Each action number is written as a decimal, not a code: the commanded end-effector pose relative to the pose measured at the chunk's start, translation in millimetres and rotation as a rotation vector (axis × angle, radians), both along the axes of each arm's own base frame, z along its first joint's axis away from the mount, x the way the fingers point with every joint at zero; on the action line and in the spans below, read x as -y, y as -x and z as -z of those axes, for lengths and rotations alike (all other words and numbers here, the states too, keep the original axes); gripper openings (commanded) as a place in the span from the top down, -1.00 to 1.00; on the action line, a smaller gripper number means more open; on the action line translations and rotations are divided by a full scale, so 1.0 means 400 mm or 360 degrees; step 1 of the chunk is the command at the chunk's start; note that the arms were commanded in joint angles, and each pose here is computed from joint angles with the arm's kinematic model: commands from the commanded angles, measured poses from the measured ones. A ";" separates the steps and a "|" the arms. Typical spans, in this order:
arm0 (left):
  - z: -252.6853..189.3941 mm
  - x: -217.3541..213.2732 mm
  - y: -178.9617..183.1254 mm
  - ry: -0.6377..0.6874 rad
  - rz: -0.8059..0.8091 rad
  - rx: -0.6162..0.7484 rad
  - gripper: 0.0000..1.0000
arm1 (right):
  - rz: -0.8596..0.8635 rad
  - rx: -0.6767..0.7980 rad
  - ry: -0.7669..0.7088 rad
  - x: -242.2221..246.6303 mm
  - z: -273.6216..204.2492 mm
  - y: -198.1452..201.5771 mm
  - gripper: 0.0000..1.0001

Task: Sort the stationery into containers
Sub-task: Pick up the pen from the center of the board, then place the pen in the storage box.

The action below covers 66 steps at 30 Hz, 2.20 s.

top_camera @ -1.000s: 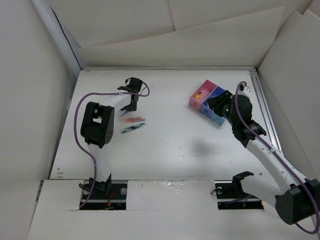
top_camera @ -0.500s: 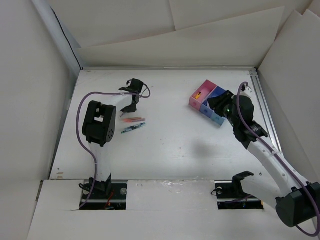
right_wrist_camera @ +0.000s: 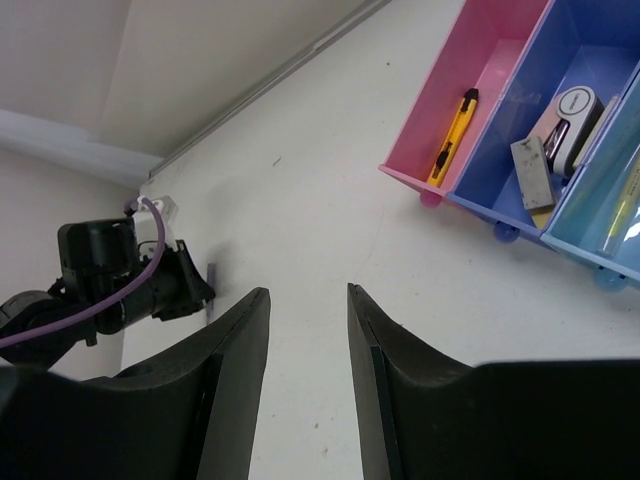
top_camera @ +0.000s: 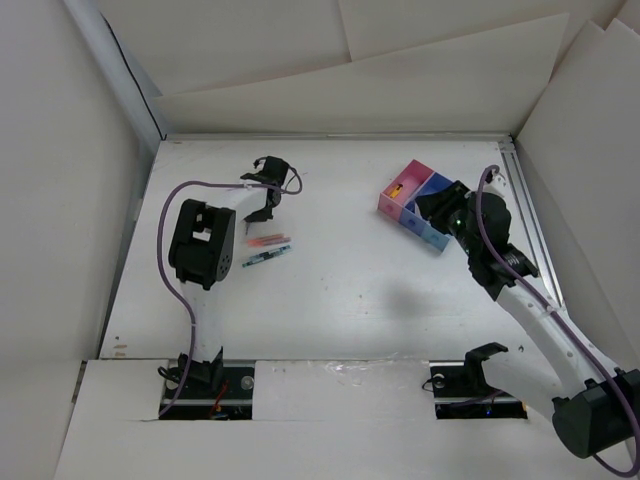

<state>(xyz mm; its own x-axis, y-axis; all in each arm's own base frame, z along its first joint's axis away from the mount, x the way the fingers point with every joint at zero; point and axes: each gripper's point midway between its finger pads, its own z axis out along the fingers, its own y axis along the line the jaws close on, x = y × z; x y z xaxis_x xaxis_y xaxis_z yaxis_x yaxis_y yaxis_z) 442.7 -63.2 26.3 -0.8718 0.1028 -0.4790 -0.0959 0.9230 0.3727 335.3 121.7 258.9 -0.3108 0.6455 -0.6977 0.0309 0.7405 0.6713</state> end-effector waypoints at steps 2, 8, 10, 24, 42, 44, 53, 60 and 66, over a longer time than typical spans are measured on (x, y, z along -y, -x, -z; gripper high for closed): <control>0.011 -0.010 0.000 -0.0035 -0.0008 -0.0040 0.94 | -0.0040 0.0105 -0.0018 -0.013 -0.045 0.002 0.14; -0.047 -0.010 -0.037 -0.0048 -0.0030 0.0069 1.00 | -0.0040 0.0091 -0.0014 -0.014 -0.037 -0.001 0.14; -0.086 -0.006 -0.051 -0.0030 -0.0031 0.0122 1.00 | -0.0054 0.0090 -0.0017 -0.018 -0.037 0.000 0.14; -0.343 0.178 -0.038 0.0522 0.0188 0.0411 1.00 | -0.0300 0.0052 -0.0014 -0.087 -0.029 -0.003 -0.24; -0.404 0.715 0.311 0.1846 0.1019 0.0414 1.00 | -0.0767 0.0141 -0.0117 -0.190 -0.079 0.103 -0.45; -0.399 0.746 0.332 0.1881 0.1086 0.0382 1.00 | -0.0765 0.0135 -0.0130 -0.191 -0.079 0.104 -0.47; -0.439 0.844 0.402 0.2095 0.1313 0.0339 1.00 | -0.0515 -0.0010 -0.0046 -0.144 -0.002 0.056 -0.47; -0.466 0.847 0.432 0.2200 0.1390 0.0352 1.00 | -0.0377 -0.0093 0.0012 -0.112 0.044 0.032 -0.38; -0.461 0.851 0.439 0.2207 0.1431 0.0332 1.00 | -0.0418 -0.0173 0.0019 -0.129 0.088 0.020 -0.10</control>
